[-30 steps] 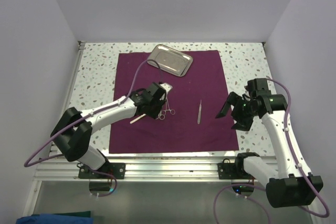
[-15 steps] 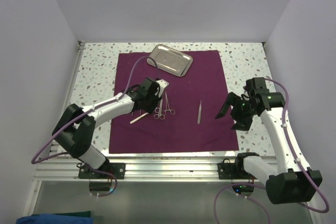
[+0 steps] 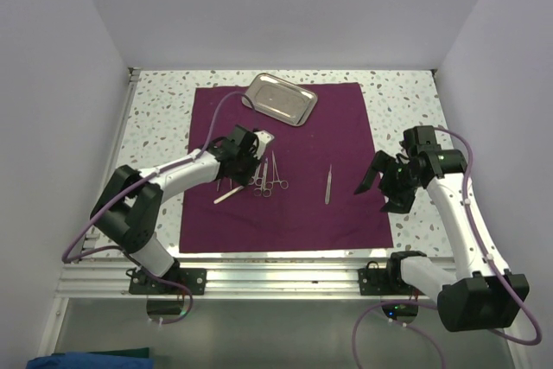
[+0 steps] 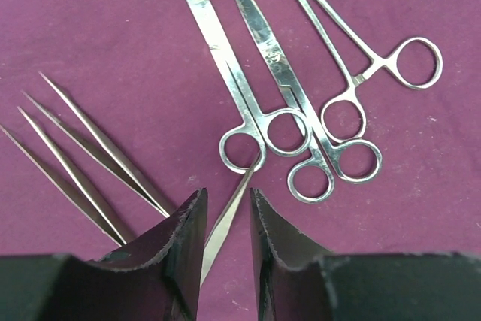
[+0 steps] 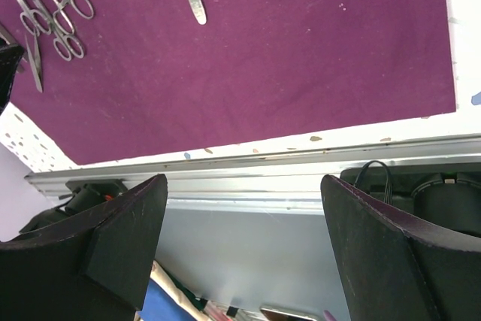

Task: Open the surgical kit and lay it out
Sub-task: Pick up the medical item from the surgical kit.

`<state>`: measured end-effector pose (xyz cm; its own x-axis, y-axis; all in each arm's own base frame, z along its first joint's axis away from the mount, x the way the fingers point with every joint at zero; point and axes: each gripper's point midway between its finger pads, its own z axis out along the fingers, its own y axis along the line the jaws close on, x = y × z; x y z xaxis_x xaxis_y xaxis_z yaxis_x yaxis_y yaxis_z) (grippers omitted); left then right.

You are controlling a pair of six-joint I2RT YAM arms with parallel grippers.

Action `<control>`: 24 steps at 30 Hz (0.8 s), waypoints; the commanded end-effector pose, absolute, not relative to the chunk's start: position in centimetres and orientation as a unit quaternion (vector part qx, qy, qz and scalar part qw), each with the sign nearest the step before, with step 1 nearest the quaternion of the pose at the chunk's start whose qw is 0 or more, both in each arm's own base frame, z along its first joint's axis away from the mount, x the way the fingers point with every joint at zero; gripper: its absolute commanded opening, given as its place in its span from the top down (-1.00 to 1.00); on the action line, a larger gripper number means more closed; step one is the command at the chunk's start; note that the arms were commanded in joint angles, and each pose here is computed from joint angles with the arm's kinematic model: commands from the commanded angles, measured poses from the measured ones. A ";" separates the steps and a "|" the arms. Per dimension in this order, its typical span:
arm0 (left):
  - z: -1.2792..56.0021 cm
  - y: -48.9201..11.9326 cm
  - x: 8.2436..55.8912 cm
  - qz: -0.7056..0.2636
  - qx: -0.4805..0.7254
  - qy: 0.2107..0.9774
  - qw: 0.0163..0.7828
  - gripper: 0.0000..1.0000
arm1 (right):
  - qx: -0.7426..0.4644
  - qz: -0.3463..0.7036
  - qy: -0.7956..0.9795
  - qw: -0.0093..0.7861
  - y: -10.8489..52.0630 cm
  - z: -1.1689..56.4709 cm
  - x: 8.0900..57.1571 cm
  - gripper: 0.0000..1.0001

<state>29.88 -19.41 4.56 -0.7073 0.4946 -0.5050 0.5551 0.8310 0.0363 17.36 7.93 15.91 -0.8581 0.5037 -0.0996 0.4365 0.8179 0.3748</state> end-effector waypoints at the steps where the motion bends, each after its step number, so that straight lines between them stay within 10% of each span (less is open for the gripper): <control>1: 4.9 -19.9 30.3 -0.071 0.296 0.916 0.260 0.36 | 0.246 0.166 0.949 0.109 7.7 16.1 18.1 -0.75; 24: 0.7 -19.2 28.6 -0.071 0.283 0.936 0.196 0.42 | 0.235 0.162 0.953 0.104 7.6 15.3 18.4 -0.75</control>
